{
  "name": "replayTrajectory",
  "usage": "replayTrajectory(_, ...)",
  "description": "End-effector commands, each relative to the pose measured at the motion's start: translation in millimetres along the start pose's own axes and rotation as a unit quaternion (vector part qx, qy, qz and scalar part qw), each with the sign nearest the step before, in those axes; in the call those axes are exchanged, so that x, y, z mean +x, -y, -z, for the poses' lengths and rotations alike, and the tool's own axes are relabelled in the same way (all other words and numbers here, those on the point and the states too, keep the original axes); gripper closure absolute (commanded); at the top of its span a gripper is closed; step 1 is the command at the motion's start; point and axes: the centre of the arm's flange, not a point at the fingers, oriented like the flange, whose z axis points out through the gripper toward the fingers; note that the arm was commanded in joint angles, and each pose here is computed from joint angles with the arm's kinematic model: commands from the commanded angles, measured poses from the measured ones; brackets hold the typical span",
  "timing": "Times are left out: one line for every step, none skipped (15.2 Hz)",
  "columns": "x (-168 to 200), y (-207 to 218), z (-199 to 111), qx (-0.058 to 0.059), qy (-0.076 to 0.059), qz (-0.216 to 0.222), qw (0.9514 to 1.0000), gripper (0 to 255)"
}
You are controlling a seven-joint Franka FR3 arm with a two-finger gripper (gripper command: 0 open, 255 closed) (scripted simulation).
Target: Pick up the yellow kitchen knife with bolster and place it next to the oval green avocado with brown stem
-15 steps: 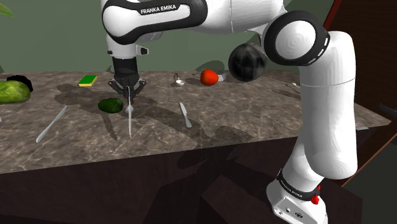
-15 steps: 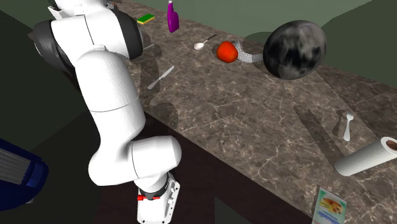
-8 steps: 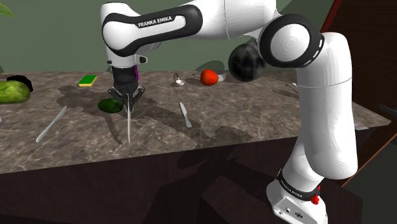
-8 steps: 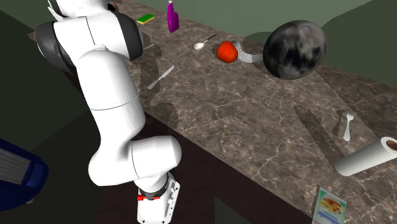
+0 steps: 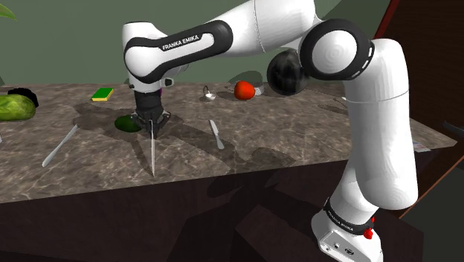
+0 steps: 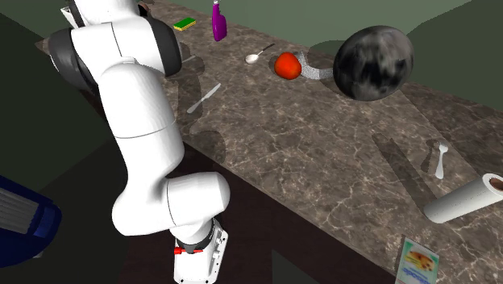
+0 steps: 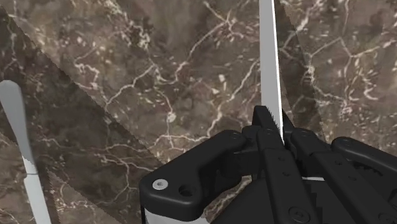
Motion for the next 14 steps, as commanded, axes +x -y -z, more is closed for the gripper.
replayTrajectory(-1, 0, -13, -0.001, 0.002, 0.001, 1.0000, 255)
replayTrajectory(0, 0, -18, -0.001, 0.002, 0.001, 1.0000, 255)
replayTrajectory(0, 0, -24, -0.001, 0.002, 0.001, 1.0000, 255)
replayTrajectory(1, 0, -29, -0.001, 0.002, 0.001, 1.0000, 255)
replayTrajectory(1, -1, -34, -0.001, 0.002, 0.001, 1.0000, 255)
replayTrajectory(2, -1, -39, -0.001, 0.002, 0.001, 1.0000, 255)
replayTrajectory(2, -1, -45, -0.001, 0.002, 0.001, 1.0000, 255)
replayTrajectory(3, -1, -50, -0.001, 0.002, 0.001, 1.0000, 255)
replayTrajectory(3, -1, -55, -0.001, 0.002, 0.001, 1.0000, 255)
replayTrajectory(4, -1, -61, -0.001, 0.002, 0.001, 1.0000, 255)
replayTrajectory(4, -1, -61, -0.001, 0.002, 0.001, 1.0000, 255)
replayTrajectory(4, -1, -61, -0.001, 0.002, 0.001, 1.0000, 255)
replayTrajectory(4, -1, -61, -0.001, 0.002, 0.001, 1.0000, 255)
replayTrajectory(4, -1, -61, -0.001, 0.002, 0.001, 1.0000, 255)
